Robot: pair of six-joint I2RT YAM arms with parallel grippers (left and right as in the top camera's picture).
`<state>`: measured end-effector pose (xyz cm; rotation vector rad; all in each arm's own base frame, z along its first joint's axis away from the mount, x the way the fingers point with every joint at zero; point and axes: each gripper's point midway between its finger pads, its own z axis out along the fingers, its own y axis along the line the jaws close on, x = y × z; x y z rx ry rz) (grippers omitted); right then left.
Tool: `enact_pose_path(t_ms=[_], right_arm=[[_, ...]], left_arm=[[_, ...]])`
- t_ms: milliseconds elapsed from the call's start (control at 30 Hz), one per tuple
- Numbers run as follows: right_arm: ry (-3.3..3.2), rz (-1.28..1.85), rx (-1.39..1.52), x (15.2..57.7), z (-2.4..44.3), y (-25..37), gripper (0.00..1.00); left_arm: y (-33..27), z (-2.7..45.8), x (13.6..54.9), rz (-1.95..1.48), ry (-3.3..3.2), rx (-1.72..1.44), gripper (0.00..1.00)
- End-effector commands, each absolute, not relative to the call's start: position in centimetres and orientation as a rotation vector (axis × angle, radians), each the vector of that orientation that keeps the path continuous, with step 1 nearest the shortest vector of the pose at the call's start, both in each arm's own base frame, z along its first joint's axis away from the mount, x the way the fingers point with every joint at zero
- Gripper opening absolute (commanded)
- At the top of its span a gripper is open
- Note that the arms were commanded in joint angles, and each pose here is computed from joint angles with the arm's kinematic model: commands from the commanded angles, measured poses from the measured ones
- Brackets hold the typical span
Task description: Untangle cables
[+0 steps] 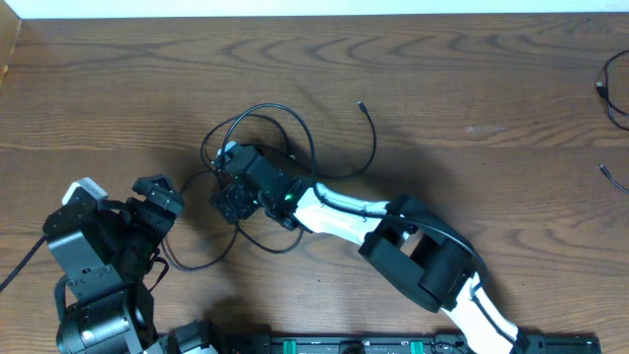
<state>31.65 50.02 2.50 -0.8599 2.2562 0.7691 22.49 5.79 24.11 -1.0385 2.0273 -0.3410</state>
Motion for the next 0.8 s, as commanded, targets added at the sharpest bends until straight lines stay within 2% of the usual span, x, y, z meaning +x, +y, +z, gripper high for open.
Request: enact_pose_path(t_ms=[0, 100, 167, 233, 267, 533, 767], right_arm=[[2.233, 0.734, -0.832, 32.2, 2.4, 50.5, 0.70], [2.210, 0.643, -0.865, 32.5, 1.9, 50.1, 0.47], [2.206, 0.586, -0.893, 32.6, 1.1, 49.8, 0.21], [2.241, 0.490, -0.852, 33.3, 0.3, 48.4, 0.04], [2.257, 0.435, -0.824, 33.9, 0.0, 47.5, 0.01], [2.414, 0.040, -0.633, 40.1, 0.1, 36.2, 0.01], [2.458, -0.037, -0.435, 44.6, 5.8, 27.5, 0.01]], left_arm=[[6.0, 25.3, 22.5, -0.335, 1.996, -1.033, 0.96], [6.0, 25.1, 22.4, -0.335, 2.006, -1.040, 0.96], [5.9, 24.9, 22.2, -0.334, 2.016, -1.047, 0.96], [5.8, 24.7, 22.1, -0.334, 2.024, -1.053, 0.96], [5.8, 24.6, 22.0, -0.334, 2.029, -1.055, 0.96], [5.7, 24.4, 21.8, -0.333, 2.040, -1.063, 0.96], [5.7, 24.3, 21.8, -0.333, 2.041, -1.064, 0.96]])
